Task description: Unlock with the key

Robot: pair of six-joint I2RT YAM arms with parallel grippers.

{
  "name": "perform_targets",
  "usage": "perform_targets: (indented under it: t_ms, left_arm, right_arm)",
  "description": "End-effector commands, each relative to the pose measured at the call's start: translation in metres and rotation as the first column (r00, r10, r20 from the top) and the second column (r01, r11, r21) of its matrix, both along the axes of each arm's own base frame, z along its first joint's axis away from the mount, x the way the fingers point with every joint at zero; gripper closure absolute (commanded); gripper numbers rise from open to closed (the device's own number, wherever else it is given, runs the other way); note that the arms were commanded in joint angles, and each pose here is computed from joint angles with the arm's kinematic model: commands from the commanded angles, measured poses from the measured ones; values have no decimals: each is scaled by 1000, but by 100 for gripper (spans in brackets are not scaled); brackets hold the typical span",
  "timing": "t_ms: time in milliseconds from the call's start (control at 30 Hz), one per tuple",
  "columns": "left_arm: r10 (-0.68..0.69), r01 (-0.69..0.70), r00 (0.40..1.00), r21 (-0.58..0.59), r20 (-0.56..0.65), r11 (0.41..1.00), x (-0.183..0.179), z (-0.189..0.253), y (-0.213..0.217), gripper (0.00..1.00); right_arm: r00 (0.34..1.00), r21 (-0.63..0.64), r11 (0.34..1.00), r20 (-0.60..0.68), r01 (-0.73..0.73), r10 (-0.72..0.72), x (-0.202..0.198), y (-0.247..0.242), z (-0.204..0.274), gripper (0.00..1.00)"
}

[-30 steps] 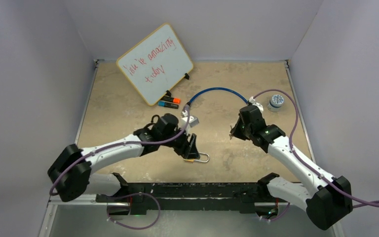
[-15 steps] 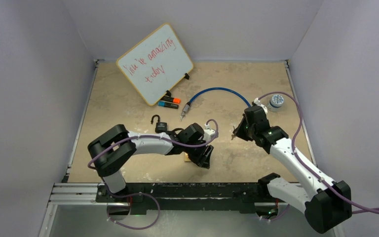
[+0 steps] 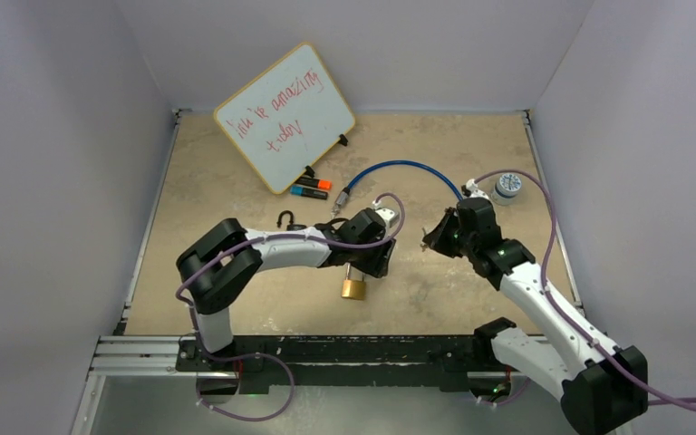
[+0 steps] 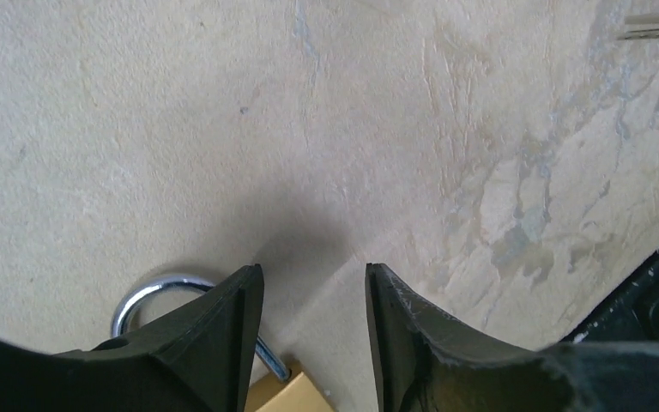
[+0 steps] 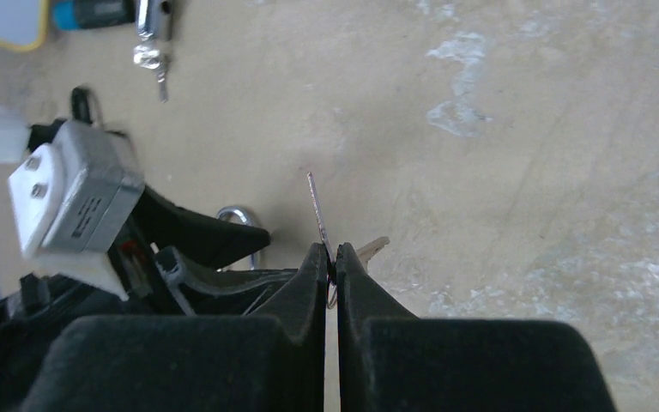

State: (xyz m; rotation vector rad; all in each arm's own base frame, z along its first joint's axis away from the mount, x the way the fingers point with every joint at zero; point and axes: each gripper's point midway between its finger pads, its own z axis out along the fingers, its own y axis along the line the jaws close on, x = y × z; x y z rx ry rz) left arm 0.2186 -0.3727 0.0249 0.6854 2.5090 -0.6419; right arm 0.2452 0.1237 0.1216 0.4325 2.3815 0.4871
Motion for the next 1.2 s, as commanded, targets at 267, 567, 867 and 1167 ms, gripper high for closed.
perform_targets:
  t_ms: [267,567,867,1167]
  left_arm:
    - [212,-197,977,-275,25,941,11,113,44,46]
    - [404,-387,912,-179,71,905,13,110,99,17]
    - [284,-281,959,-80,21,956,-2,69,84,12]
    - [261,-258,964,64,-42,964,-13,30,64,21]
  right_arm:
    - [721,280,729,565,-625,401,-37,90,96,100]
    - [601,302,584,677,-754,426,-58,104,133,100]
    - [612,305,588,658,-749,438,-57,105,127,100]
    - [839,207,879,453,-429,302,-14,61,70,100]
